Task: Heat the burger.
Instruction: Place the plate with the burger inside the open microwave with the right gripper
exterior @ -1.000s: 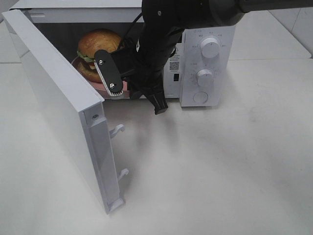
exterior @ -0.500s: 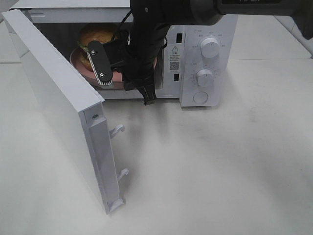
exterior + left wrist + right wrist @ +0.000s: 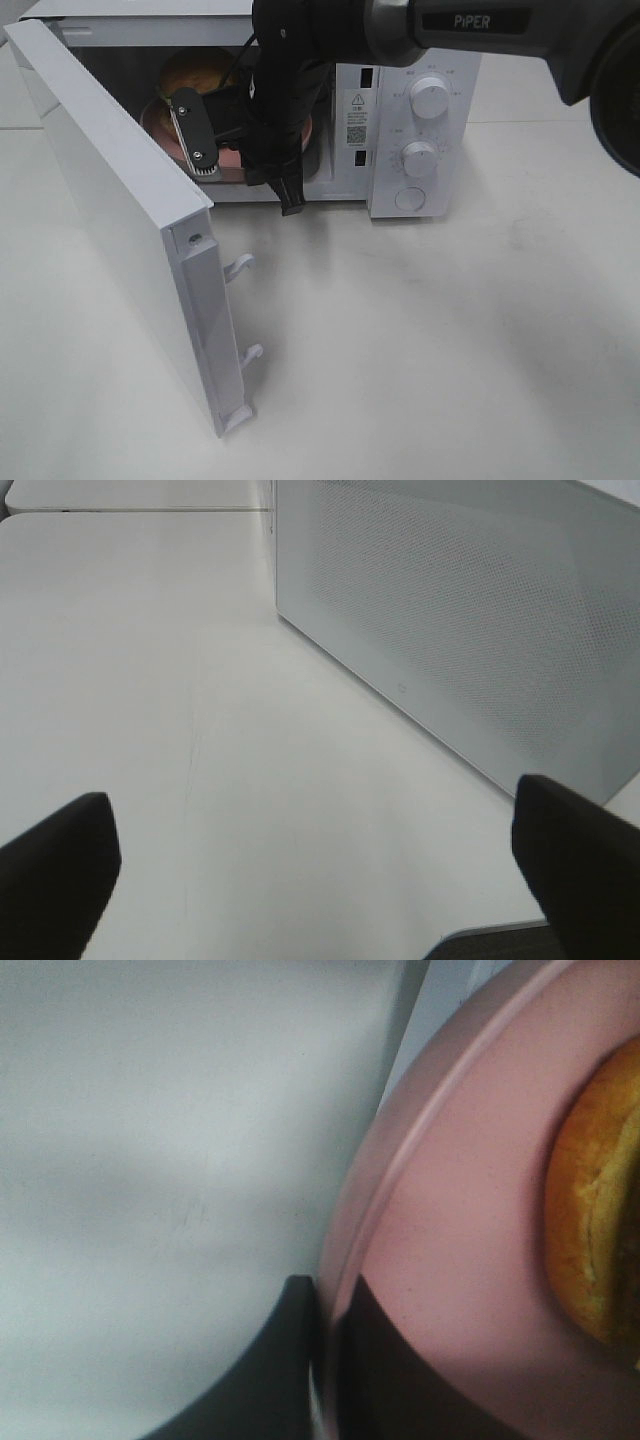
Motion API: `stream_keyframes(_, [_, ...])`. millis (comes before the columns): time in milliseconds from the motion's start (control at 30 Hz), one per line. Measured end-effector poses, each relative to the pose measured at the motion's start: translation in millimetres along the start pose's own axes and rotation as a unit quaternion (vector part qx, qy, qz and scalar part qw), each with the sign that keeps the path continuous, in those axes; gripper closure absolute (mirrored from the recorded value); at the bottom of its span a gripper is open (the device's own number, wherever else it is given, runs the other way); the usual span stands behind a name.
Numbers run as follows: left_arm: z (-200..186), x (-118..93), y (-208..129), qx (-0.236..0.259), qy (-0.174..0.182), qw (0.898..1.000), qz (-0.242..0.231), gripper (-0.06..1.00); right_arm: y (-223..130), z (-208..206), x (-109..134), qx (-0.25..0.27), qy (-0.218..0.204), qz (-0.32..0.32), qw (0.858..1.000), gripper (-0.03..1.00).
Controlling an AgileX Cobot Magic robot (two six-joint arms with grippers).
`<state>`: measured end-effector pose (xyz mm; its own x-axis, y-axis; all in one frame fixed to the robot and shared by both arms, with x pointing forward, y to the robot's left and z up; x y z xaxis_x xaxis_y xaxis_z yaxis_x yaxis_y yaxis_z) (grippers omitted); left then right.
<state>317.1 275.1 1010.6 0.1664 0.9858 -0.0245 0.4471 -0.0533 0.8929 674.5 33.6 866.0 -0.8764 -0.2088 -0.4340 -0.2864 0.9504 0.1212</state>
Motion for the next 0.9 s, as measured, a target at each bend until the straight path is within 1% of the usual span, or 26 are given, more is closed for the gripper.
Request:
stream_keyframes(167, [0.0, 0.0, 0.0, 0.0, 0.0, 1.0, 0.0, -0.04, 1.7, 11.3, -3.2, 0.0, -0.001, 0.012, 1.0, 0.94])
stream_keyframes(333, [0.0, 0.0, 0.0, 0.0, 0.0, 1.0, 0.0, -0.04, 1.8, 12.2, -6.1, 0.001, -0.007, 0.018, 1.0, 0.93])
stream_keyframes(400, [0.0, 0.0, 0.0, 0.0, 0.0, 1.0, 0.0, -0.04, 1.5, 14.5, -10.4, 0.002, -0.017, 0.019, 1.0, 0.93])
stream_keyframes(700, [0.0, 0.0, 0.0, 0.0, 0.0, 1.0, 0.0, -0.04, 0.3, 23.7, -11.0, 0.0, -0.022, 0.021, 1.0, 0.92])
stream_keyframes(900, [0.0, 0.0, 0.0, 0.0, 0.0, 1.0, 0.0, -0.04, -4.8, 25.2, -16.0, 0.002, -0.032, 0.042, 0.999, 0.89])
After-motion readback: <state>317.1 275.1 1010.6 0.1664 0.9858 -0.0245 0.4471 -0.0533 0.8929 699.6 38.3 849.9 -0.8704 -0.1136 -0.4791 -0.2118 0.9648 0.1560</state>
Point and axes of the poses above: a point on each arm's last joint axis where the gripper is mounted, z pointing out along that axis toward the gripper, x along the wrist's bending axis when the last joint is at zero, y = z × x, the point moved 10 cm from there along z, pointing out along that axis toward the gripper, and after that the axes turned 3 degrees about z, right-handed, at the moved point
